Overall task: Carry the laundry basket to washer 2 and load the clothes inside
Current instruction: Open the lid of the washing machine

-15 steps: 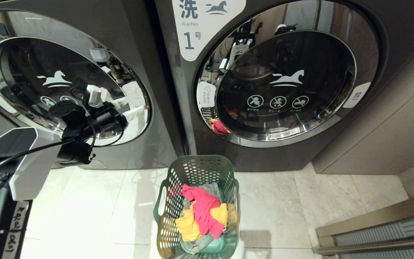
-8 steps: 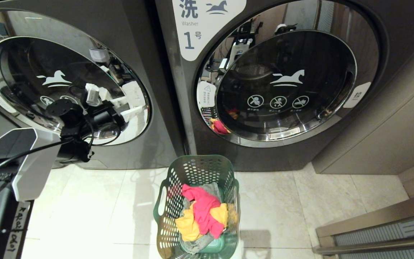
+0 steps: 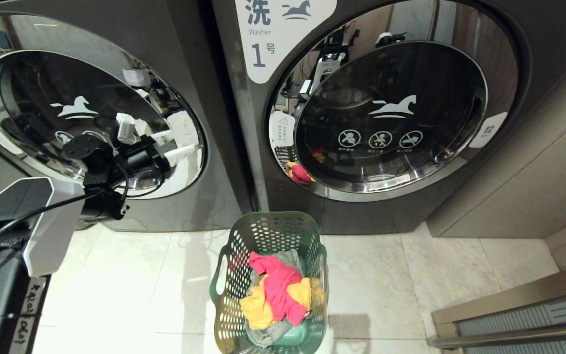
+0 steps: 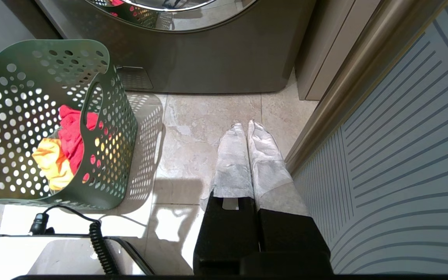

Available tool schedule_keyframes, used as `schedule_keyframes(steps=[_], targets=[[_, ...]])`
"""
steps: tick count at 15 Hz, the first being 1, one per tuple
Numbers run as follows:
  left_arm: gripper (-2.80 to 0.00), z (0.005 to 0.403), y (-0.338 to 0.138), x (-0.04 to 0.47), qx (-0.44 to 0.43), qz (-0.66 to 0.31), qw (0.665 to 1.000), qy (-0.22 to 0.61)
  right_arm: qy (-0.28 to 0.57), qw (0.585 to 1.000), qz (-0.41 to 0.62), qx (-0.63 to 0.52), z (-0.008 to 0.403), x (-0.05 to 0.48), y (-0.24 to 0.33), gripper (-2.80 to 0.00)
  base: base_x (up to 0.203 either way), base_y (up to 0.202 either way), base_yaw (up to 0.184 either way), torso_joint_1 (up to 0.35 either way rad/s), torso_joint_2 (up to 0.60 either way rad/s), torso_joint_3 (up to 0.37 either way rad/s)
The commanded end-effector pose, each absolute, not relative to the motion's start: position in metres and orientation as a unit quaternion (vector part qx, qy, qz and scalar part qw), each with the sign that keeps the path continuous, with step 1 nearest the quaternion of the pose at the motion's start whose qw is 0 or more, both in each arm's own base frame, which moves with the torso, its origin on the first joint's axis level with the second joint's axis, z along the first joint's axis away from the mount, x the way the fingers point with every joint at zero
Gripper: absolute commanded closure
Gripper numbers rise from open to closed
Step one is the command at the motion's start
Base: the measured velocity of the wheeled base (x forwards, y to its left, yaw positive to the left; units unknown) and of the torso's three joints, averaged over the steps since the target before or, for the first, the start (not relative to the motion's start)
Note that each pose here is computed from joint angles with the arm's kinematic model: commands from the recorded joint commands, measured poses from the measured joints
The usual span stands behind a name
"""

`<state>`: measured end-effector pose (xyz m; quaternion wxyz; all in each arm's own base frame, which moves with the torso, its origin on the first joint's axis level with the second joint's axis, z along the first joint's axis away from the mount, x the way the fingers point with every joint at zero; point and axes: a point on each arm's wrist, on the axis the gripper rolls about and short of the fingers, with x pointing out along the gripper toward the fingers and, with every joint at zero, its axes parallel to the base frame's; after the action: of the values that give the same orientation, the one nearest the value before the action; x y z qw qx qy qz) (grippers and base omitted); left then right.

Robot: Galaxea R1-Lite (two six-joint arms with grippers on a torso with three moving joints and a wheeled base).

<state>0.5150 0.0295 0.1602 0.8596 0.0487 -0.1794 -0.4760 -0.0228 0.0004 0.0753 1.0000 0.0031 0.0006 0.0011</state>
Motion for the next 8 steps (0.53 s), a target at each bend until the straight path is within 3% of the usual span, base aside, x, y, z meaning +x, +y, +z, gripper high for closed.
schedule_keyframes(steps=[1,8], targets=[[-2.8,0.1586,0.03,0.5151,0.05,-0.479,0.858,-0.18,0.001,1.0,0.002,0.003,0.0753,-0.0228,0.0004,0.0,0.0,0.0,0.0,0.0,0.0,0.0],[-2.8,0.1592,0.024,0.5138,0.062,-0.494,0.846,-0.188,0.001,1.0,0.002,0.003,0.0753,-0.0228,0.0004,0.0,0.0,0.0,0.0,0.0,0.0,0.0]])
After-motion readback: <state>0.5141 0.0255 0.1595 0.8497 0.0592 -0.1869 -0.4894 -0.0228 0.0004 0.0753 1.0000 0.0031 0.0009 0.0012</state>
